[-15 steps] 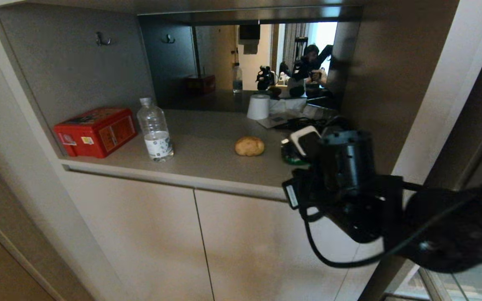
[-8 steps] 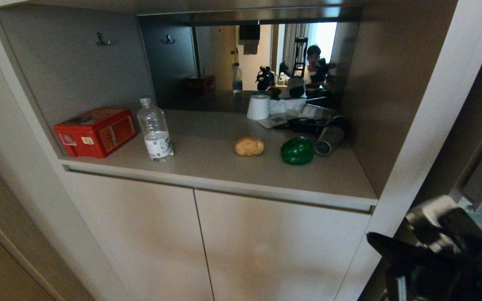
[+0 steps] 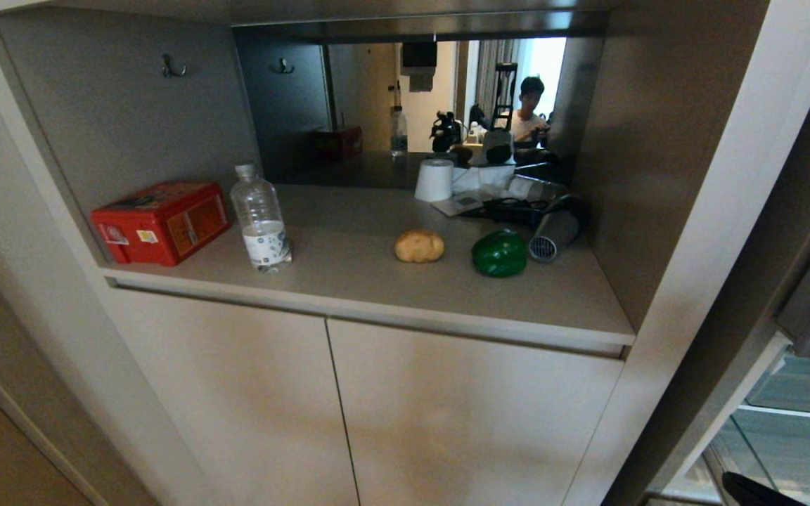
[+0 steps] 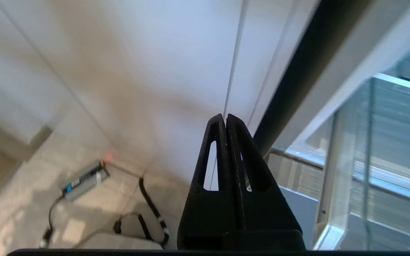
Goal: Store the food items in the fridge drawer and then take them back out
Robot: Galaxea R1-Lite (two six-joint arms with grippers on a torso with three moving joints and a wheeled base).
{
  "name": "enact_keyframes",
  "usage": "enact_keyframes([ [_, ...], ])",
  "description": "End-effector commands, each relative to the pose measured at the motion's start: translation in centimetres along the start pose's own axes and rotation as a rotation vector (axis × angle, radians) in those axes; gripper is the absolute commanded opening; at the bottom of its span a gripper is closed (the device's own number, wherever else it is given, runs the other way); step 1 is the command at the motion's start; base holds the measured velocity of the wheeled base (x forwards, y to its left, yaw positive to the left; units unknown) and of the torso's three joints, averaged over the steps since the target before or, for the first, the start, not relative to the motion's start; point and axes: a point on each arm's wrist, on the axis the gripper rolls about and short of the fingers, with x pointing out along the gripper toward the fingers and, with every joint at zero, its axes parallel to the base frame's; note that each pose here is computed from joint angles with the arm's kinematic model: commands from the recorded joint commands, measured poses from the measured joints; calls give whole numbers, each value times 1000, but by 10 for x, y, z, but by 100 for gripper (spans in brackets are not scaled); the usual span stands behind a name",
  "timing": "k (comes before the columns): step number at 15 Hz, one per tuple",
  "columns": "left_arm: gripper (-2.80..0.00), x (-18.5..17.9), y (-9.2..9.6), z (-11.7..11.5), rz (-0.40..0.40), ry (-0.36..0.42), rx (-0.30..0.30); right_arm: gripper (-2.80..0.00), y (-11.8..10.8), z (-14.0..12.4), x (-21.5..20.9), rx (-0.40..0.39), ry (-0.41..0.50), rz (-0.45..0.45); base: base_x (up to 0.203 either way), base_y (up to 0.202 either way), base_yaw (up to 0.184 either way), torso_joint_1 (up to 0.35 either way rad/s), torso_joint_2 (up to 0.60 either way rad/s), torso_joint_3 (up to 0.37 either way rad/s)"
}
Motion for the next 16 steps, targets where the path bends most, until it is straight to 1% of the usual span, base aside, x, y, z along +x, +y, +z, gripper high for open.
enact_keyframes([
  [1,-280,1,0,-3,0,12,0,-280,-5,1,-6,30,-41,-14,0,0,0,0,0,0],
  [6,-280,1,0,-3,0,11,0,-280,-7,0,-9,31,-46,-18,0,0,0,0,0,0],
  [9,-280,1,0,-3,0,12,0,-280,-10,0,-15,39,-69,-8,0,0,0,0,0,0],
  [12,-280,1,0,-3,0,12,0,-280,-12,-3,-16,34,-48,-14,0,0,0,0,0,0],
  [14,-280,1,0,-3,0,12,0,-280,-12,-4,-16,33,-42,-17,-3,5,-87,-5,1,1],
  [16,-280,1,0,-3,0,12,0,-280,-12,-4,-16,33,-42,-20,-4,7,-167,2,3,-1],
])
